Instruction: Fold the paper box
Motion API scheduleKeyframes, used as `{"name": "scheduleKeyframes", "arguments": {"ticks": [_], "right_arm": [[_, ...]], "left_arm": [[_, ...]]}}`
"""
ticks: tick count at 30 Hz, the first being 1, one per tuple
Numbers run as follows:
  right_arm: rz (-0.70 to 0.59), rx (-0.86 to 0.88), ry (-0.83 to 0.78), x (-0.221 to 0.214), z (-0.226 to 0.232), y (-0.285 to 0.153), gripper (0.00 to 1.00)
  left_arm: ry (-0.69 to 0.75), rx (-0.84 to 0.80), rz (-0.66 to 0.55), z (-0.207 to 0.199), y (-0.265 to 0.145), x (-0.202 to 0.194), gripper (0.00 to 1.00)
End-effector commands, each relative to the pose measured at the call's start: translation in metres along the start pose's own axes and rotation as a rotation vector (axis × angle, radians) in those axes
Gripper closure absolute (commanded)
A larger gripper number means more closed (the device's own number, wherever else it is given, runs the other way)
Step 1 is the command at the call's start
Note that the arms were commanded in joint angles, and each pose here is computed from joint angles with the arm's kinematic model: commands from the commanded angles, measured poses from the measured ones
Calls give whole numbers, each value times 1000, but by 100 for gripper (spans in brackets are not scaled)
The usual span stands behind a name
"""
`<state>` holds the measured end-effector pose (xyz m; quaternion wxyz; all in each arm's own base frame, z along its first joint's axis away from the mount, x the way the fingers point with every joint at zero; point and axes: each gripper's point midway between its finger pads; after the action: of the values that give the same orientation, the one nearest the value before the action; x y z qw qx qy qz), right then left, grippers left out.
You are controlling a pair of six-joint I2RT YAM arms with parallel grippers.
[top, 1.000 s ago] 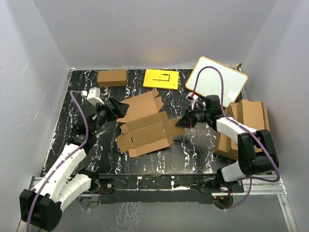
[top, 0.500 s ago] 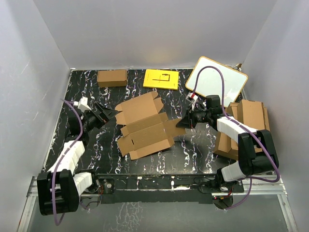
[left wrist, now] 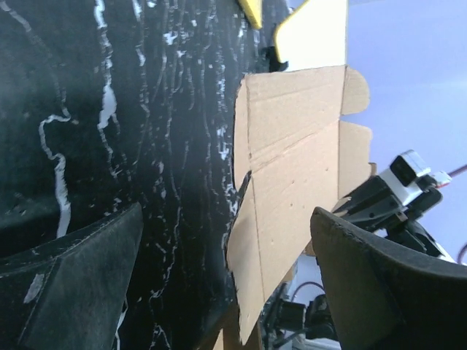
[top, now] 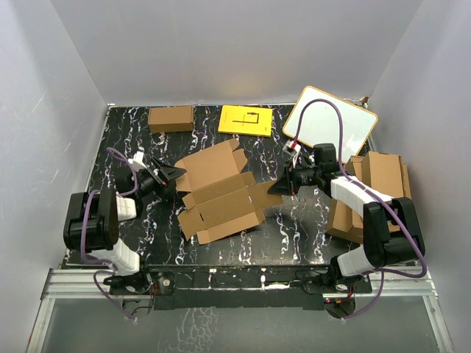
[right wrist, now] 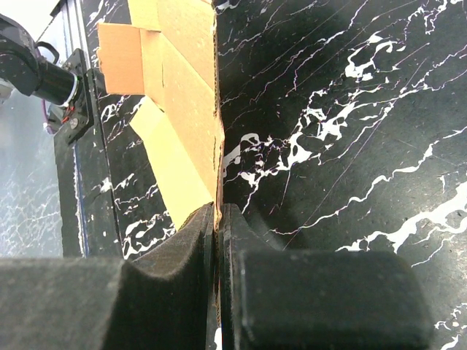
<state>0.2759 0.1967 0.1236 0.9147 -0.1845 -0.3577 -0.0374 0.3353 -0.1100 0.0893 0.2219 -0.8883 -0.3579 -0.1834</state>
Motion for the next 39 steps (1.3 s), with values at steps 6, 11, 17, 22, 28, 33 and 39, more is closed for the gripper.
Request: {"name": "scheduleKeyframes", "arguments": {"ticks": [6,11,17,22,28,33,39], "right_arm": [[-38,57,-130,27,13,-3,92],[-38,56,-133,27,13,-3,92],[-34,54,-136,27,12,-3,92],[-31,51,-139,27,11,-3,92],[-29,39,-147,28,10,-4,92],[-28,30,-147,28,8,-4,92],[-29,8,-156,31,4,-7,92]], "left_arm": [[38,-292,2,-47,8,27,15],[-16,-390,33,-56,10,30,26],[-56,-452,67,-61,12,27,37],[-32,-455,89,-66,14,26,45],[-2,-455,117,-72,16,19,56],[32,-480,126,-83,12,17,67],[88,-457,154,-87,8,15,76]]}}
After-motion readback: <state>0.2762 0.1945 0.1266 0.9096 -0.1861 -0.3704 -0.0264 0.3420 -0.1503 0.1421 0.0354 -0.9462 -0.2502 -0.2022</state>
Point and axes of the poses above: each gripper's point midway between its finger pads, its own y axis out along the fingers, its own z axis along the line the jaws close on, x = y × z, and after that the axes turned 12 degrees about y, right-handed
